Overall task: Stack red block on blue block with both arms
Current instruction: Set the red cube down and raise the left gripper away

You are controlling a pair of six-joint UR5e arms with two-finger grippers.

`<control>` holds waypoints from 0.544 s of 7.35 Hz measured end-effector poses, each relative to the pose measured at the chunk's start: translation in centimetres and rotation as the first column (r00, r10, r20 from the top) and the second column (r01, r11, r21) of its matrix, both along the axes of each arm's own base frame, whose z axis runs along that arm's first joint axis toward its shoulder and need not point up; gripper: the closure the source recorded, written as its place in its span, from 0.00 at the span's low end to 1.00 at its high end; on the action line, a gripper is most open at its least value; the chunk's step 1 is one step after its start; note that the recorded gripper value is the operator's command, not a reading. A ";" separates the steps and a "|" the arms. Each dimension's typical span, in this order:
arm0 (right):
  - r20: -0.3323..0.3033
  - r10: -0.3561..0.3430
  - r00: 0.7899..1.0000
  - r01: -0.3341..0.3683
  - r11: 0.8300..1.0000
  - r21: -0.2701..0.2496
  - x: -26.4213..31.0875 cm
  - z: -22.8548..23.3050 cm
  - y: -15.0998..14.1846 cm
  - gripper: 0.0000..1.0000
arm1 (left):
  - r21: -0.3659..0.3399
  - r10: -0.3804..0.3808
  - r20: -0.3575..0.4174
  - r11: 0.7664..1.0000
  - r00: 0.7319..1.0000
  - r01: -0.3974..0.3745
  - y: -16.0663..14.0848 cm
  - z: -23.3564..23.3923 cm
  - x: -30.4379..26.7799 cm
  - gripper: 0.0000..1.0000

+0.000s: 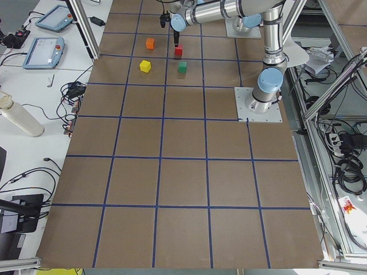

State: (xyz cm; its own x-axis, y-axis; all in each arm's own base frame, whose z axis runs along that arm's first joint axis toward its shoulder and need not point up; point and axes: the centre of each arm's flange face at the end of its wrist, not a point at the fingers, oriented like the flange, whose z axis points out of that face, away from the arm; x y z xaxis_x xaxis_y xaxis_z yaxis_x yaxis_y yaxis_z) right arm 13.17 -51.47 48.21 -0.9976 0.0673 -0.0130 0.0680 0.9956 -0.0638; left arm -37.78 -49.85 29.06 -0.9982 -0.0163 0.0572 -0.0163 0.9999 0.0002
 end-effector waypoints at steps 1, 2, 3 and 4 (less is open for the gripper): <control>0.005 0.000 1.000 0.000 1.000 0.014 0.1 -0.7 0.2 0.00 | 0.000 0.007 0.001 1.000 1.000 -0.007 -1.2 2.9 3.4 0.00; 0.008 0.002 1.000 -0.002 1.000 0.026 0.3 -1.4 0.4 0.00 | 0.003 -0.005 0.010 1.000 1.000 0.005 -2.1 5.2 7.2 0.00; 0.009 0.012 1.000 -0.012 0.999 0.035 0.8 -1.8 0.5 0.00 | 0.002 -0.014 0.025 1.000 1.000 0.014 -2.5 7.9 11.0 0.00; 0.011 0.018 1.000 -0.019 0.999 0.047 1.8 -2.5 0.6 0.00 | -0.006 -0.025 0.038 1.000 0.999 0.025 -2.4 10.9 14.4 0.00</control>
State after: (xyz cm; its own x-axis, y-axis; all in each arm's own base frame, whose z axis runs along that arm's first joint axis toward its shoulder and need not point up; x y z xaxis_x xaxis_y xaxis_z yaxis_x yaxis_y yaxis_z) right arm 15.00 -50.83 45.68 -0.9986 0.0495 -0.0205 0.0498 0.9986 -0.0165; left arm -23.38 -52.29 39.94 -0.9998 0.0089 0.0190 0.0088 0.9999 -0.0067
